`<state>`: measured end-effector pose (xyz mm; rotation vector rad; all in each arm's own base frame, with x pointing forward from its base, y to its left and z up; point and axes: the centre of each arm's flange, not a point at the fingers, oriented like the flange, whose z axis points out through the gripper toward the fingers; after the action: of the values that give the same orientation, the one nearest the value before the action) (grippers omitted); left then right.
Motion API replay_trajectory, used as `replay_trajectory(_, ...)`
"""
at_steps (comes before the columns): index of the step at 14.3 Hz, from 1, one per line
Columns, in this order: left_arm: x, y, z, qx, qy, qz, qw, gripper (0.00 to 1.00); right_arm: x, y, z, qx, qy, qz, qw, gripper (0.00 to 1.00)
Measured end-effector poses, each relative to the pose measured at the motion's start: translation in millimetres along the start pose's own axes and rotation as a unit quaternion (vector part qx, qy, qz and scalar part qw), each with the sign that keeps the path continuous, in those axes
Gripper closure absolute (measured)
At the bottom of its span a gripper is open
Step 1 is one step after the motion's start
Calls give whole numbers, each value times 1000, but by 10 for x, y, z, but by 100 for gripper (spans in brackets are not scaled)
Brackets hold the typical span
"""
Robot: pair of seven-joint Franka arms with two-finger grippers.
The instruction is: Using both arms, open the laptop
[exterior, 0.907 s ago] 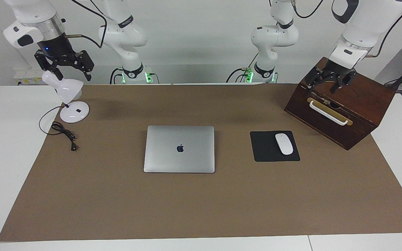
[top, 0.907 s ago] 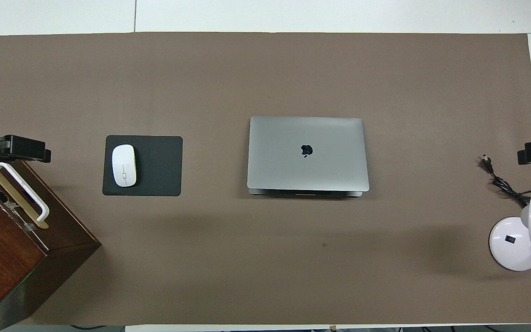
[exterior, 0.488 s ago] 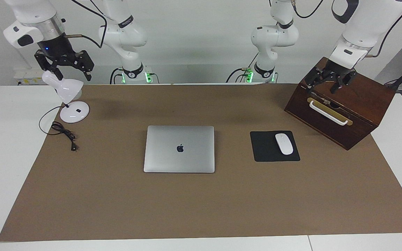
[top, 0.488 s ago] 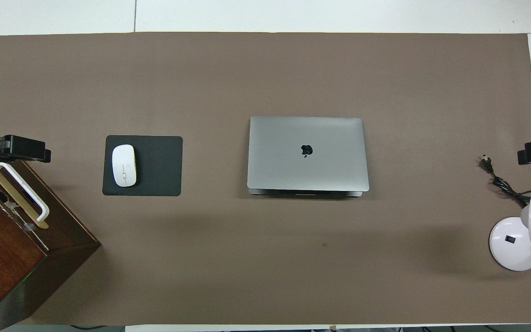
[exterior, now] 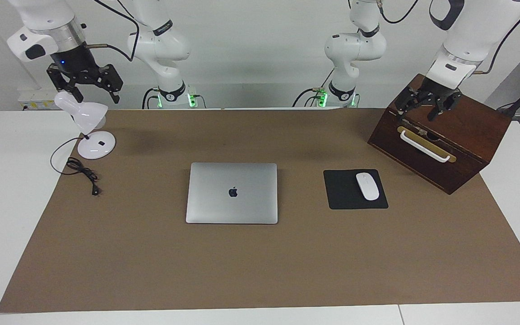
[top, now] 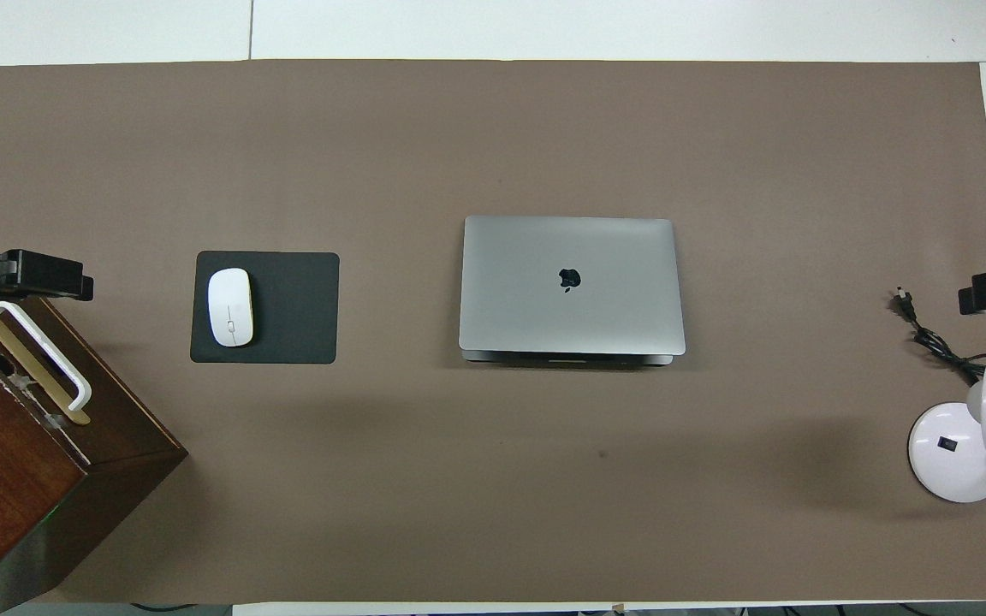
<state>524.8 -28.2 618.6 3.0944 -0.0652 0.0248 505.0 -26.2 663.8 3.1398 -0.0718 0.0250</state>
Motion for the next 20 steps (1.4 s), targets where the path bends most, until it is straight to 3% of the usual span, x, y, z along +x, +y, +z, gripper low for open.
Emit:
replay_trajectory(6,2,-1,-2,0,1,0,1000,0,68,43,208,4,6,5,1000,0)
replay_trajectory(14,4,-1,-7,0,2,0,1000,0,195,13,965,4,21,3,1000,0)
replay_trajectory(15,4,-1,-7,0,2,0,1000,0,200,5,1015,4,23,2,1000,8)
replay_trajectory(18,4,-1,-8,0,2,0,1000,0,214,-19,1149,4,31,1,1000,10)
replay_trajectory(20,4,-1,-8,0,2,0,1000,0,223,-98,1175,5,36,2,999,18)
